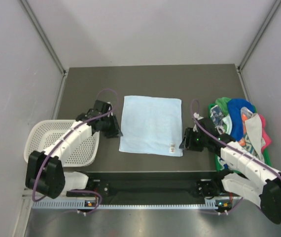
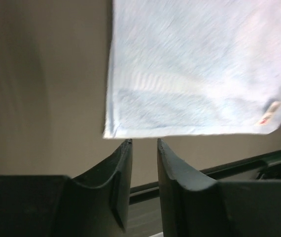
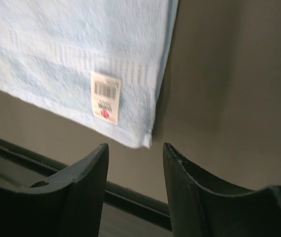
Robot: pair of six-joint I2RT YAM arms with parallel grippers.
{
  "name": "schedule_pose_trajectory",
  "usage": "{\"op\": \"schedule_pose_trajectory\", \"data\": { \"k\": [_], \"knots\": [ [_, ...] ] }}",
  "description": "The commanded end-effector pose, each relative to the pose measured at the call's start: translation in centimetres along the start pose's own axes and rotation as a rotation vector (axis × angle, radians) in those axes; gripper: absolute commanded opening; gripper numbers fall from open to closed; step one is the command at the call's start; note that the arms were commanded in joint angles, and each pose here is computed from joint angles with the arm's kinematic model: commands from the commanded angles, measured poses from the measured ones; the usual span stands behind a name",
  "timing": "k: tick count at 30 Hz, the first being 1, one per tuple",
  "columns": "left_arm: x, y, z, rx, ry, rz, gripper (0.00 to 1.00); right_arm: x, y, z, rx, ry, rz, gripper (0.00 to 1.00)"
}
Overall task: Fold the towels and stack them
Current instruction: Fold the towel
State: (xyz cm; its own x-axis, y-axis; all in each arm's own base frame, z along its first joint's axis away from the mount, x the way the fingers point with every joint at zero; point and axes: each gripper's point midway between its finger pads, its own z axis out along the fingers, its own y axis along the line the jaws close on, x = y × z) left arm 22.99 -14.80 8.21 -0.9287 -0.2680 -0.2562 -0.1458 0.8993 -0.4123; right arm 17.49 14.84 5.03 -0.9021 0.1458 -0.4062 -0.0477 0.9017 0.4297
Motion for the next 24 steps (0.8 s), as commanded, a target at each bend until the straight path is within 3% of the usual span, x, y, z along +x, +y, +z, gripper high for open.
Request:
{"op": "schedule_pose_trajectory", "data": {
  "k": [1,8,10,11,19,24],
  "knots": [
    [-6.2,-3.5,-1.2,0.055,-0.175,0.062,0.32,-6.6,1.3,-1.2,0.028,-0.151,-0.043,0.48],
    [-16.8,-6.2,3.0,-0.037,-0.304,0.167,0.35,-18.1,1.5,3.1,0.098,-0.258,0.011,0.45],
    [-18.7,-5.0,5.7,-0.118,-0.307,0.219,0.35,-21.1,1.5,3.9,0.102,-0.299,0.014,0.46],
    [-20.5,-5.6,5.7,-0.124,-0.347,0.237,0.37,-21.1,0.4,5.9,0.136,-0.260,0.025,0.46],
    [-22.5,-3.8,12.5,-0.194,-0.312,0.310,0.42,-24.5,-1.2,11.1,0.214,-0.245,-0.001,0.54],
    [-23.4,-2.5,12.7,-0.276,-0.342,0.294,0.42,-25.2,-2.8,12.3,0.288,-0.257,0.009,0.53]
  ]
}}
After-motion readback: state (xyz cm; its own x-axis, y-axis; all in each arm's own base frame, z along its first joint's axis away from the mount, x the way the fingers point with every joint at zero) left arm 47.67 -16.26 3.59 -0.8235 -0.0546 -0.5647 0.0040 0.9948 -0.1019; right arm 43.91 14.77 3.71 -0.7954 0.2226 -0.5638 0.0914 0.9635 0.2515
